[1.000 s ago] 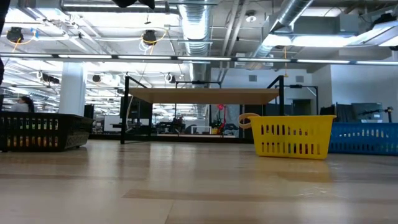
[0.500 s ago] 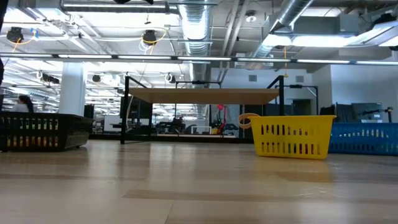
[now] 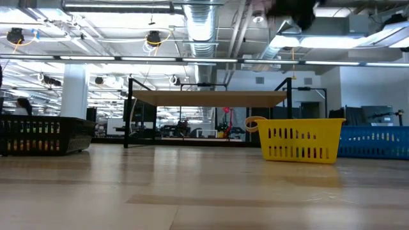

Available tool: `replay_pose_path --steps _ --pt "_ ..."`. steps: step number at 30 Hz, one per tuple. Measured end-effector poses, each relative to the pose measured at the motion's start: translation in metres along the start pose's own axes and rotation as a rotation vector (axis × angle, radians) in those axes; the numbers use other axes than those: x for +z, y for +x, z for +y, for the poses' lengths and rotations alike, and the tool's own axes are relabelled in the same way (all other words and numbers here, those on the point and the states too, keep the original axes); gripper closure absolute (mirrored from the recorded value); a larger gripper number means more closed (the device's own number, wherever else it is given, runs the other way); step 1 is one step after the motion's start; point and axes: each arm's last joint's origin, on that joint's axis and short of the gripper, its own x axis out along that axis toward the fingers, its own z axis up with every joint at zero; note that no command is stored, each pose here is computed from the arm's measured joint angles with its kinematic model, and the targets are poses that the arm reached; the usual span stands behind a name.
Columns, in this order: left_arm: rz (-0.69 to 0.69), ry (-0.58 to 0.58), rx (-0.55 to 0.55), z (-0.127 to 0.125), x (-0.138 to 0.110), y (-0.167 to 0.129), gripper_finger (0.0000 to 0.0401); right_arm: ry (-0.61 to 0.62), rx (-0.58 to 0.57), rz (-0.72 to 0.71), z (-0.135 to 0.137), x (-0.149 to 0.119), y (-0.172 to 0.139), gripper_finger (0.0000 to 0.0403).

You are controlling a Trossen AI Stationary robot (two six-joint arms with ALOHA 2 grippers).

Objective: Pick & Place Office Desk Supplies
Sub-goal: Put the red rubber band into the yellow bin, then put the black bin on the shelf

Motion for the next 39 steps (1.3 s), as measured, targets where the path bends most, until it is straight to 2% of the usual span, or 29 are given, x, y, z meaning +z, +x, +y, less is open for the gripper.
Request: replay_pose_path --steps 4,6,10,14,18,21,24,26,30,32,37,39 --pt "0.103 0.048 0.166 -0.003 0.035 -0.04 0.0152 0.046 -0.099 0.181 -0.013 -0.026 0.021 0.0401" --pt "0.109 0.052 0.228 -0.003 0.05 -0.058 0.0139 0.058 -0.157 0.357 -0.022 -0.043 0.033 0.0401" --pt "0.102 0.021 0.242 -0.005 0.064 -0.081 0.0137 0.072 -0.212 0.575 -0.035 -0.066 0.058 0.0389" --pt "0.177 -0.006 0.283 -0.005 0.06 -0.085 0.0154 0.049 -0.177 0.606 -0.032 -0.06 0.07 0.0332" --pt "0.385 -0.035 0.345 -0.009 0.04 -0.081 0.017 0.027 -0.136 0.573 -0.024 -0.036 0.06 0.0257" --pt "0.636 -0.103 0.365 -0.018 0.016 -0.086 0.0176 0.022 -0.106 0.544 -0.016 -0.014 0.039 0.0201" --pt "0.868 -0.172 0.39 -0.025 -0.006 -0.091 0.0178 0.011 -0.067 0.494 -0.011 0.0 0.017 0.0157" --pt "0.948 -0.233 0.411 -0.029 -0.016 -0.09 0.0178 0.007 -0.046 0.456 -0.01 0.005 0.007 0.0137" --pt "1.085 -0.358 0.44 -0.041 -0.031 -0.088 0.0178 0.04 -0.055 0.424 -0.017 0.011 -0.012 0.012" --pt "1.203 -0.431 0.433 -0.049 -0.043 -0.088 0.0181 0.065 -0.073 0.407 -0.022 0.012 -0.021 0.0118" --pt "1.488 -0.695 0.416 -0.072 -0.071 -0.087 0.0185 0.072 -0.1 0.347 -0.028 0.016 -0.043 0.0117" --pt "1.515 -0.8 0.502 -0.079 -0.08 -0.085 0.0185 0.069 -0.109 0.343 -0.03 0.016 -0.048 0.0117"
